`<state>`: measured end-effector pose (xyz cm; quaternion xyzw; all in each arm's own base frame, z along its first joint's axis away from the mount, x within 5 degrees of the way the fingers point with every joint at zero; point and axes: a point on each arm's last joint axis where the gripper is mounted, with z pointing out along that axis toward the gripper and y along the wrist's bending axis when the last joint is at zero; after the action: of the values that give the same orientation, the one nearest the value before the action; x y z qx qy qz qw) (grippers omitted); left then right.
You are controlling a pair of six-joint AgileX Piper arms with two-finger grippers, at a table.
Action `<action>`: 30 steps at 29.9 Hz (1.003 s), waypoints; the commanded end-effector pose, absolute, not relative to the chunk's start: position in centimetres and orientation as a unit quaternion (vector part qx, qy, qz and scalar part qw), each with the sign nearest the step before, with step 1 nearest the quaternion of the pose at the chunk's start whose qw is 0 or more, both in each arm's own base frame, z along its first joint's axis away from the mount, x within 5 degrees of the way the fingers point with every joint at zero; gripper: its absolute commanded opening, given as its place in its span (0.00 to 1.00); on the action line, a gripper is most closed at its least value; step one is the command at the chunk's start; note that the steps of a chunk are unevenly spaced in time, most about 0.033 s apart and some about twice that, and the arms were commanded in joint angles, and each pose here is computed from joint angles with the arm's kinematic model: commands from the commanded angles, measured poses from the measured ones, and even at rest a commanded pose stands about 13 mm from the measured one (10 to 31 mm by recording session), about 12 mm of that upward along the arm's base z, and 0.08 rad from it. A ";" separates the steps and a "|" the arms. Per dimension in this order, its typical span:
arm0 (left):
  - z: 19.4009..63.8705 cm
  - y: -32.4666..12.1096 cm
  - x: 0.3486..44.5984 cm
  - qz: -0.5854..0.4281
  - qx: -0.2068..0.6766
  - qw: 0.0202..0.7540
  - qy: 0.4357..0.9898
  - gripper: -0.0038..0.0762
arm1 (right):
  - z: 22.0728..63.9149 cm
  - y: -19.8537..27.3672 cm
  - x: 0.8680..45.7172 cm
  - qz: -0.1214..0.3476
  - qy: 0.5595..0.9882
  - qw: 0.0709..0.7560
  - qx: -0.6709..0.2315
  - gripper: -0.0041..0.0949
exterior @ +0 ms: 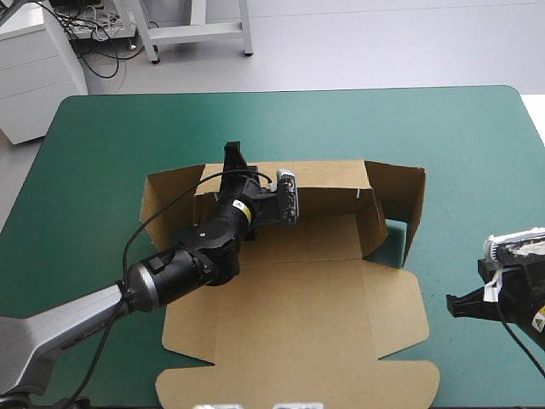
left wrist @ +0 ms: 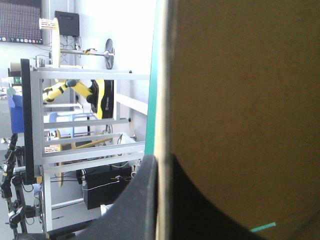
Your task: Fold the box
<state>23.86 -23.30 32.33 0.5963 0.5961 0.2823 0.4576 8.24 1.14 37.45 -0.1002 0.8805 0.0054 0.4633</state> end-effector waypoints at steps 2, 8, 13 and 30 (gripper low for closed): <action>33.9 -23.3 22.6 0.281 0.588 0.490 0.579 0.01 | 39.3 1.0 8.3 0.002 0.856 0.508 -0.097 0.02; 33.8 -24.1 21.7 0.279 0.587 0.490 0.581 0.01 | 39.4 1.0 8.3 0.009 0.856 0.510 -0.086 0.02; 33.6 -23.8 21.8 0.283 0.568 0.485 0.602 0.01 | 39.4 1.1 8.3 0.011 0.856 0.510 -0.086 0.02; 33.7 -23.7 21.9 0.278 0.552 0.490 0.615 0.01 | 45.1 2.2 13.1 0.017 0.851 0.519 -0.077 0.39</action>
<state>22.21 -24.13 31.80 0.5799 0.6092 0.2818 0.4617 11.74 2.04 42.72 -0.0795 0.8726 0.0197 0.4814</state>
